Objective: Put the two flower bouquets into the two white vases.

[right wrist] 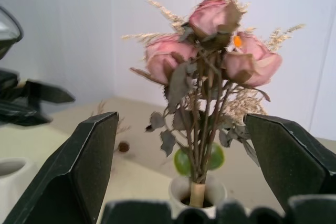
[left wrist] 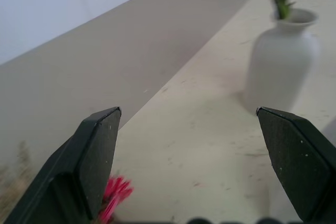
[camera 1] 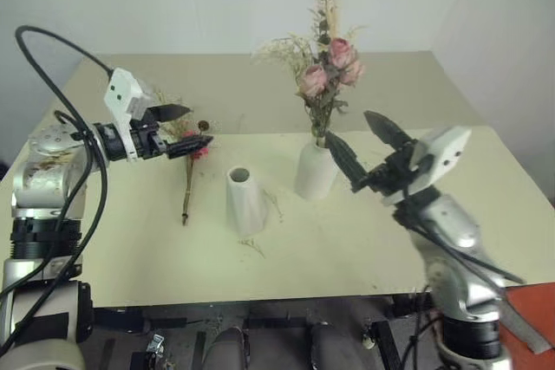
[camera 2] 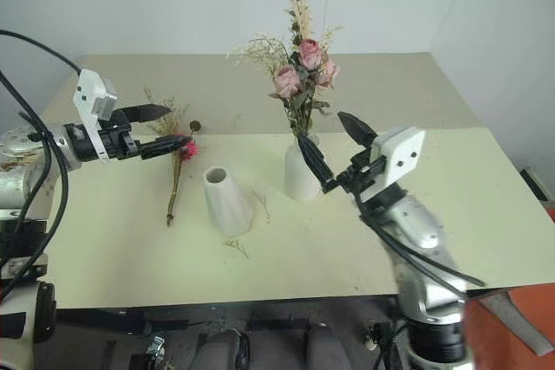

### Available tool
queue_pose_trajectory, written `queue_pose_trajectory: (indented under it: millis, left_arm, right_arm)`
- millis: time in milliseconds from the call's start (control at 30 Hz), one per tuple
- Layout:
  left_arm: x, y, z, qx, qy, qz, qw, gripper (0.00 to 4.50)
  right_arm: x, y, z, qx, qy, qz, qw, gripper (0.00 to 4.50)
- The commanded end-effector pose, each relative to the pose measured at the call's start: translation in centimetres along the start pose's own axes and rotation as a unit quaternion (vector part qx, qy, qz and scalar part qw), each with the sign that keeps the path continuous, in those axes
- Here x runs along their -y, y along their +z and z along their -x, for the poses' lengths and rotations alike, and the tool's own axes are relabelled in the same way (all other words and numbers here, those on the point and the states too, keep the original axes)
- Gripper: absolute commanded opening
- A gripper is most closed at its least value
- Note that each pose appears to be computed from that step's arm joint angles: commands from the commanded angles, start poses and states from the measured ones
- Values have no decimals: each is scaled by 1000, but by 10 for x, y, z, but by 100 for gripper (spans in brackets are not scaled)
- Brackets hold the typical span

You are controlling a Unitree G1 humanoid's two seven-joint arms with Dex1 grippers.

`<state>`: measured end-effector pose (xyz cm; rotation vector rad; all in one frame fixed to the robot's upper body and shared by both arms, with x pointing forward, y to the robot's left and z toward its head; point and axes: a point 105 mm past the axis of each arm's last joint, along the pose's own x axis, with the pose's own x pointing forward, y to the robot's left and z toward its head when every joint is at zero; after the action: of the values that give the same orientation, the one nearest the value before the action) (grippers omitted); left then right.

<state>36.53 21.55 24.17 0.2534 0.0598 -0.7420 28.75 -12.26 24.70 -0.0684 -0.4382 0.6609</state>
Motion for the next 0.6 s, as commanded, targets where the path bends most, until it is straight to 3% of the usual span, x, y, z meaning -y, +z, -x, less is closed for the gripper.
queue_pose_trajectory:
  millis: [33,167,300,433,600]
  left_arm:
    - [-9,-7,0,-49,84,30,995,450]
    - [-9,-23,-3,-112,145,60,981,450]
    - [-6,-40,-10,-182,167,104,963,450]
    - [1,-60,-19,-263,155,142,942,450]
    - [6,-68,-31,-302,156,156,927,450]
  right_arm:
    - [-6,21,10,-34,72,12,997,448]
    - [-12,28,19,-117,166,50,978,448]
    - [-17,36,24,-156,227,70,959,448]
    - [-14,39,23,-162,238,78,954,448]
    - [-11,39,22,-169,237,86,953,448]
